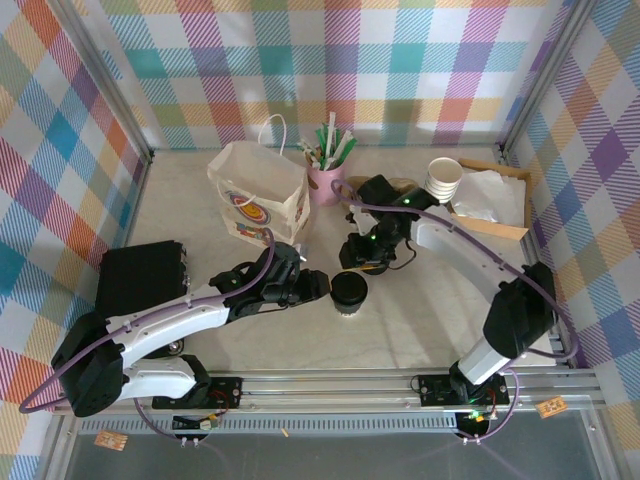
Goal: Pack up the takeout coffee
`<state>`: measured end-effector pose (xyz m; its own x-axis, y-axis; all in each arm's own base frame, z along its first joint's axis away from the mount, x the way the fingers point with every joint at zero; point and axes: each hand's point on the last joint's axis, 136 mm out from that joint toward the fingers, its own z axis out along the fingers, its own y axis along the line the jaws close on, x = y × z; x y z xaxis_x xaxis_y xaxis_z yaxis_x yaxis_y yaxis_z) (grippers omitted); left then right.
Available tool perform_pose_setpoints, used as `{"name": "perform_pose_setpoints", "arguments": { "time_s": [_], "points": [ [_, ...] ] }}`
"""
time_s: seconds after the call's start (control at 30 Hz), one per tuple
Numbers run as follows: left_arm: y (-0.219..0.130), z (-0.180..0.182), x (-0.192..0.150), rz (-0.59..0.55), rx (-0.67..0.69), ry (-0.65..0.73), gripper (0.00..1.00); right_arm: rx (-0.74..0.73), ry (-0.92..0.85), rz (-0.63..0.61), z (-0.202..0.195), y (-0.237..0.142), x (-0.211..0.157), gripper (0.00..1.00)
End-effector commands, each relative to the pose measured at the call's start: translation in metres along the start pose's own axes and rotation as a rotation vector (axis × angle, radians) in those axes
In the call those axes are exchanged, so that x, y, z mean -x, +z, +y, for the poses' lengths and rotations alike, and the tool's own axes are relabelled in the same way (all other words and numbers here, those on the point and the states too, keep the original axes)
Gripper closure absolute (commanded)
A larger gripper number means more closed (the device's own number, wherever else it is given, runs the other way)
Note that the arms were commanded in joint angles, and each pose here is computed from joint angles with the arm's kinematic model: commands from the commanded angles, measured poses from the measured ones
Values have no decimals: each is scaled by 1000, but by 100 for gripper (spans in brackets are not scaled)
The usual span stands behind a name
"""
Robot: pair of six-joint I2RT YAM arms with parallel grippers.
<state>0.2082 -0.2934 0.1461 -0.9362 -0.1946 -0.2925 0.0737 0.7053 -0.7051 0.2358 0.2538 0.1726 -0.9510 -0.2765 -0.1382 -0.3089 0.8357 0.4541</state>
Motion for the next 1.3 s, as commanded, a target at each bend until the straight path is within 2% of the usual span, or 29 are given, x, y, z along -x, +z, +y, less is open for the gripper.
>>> {"name": "perform_pose_setpoints", "arguments": {
  "time_s": [0.0, 0.1, 0.23, 0.43, 0.67, 0.87, 1.27],
  "points": [
    [-4, -1, -11, 47, -6, 19, 65, -49, 28, -10, -16, -5, -16, 68],
    [-1, 11, -19, 55, -4, -19, 66, -77, 48, 5, -29, 2, -25, 75],
    [3, 19, -25, 63, -6, -53, 67, -105, 68, 11, -42, 11, -31, 76],
    [11, 12, -29, 96, -48, -66, 67, -130, 93, 18, -55, 20, -35, 79],
    [13, 6, -27, 80, -86, -74, 67, -119, 100, 9, -56, 21, -33, 78],
    [18, 10, -27, 66, -83, -92, 67, -87, 108, 5, -53, 24, -30, 73],
    [31, 13, -30, 82, -89, -107, 67, -84, 130, 35, -60, 32, -36, 72]
  ]
}}
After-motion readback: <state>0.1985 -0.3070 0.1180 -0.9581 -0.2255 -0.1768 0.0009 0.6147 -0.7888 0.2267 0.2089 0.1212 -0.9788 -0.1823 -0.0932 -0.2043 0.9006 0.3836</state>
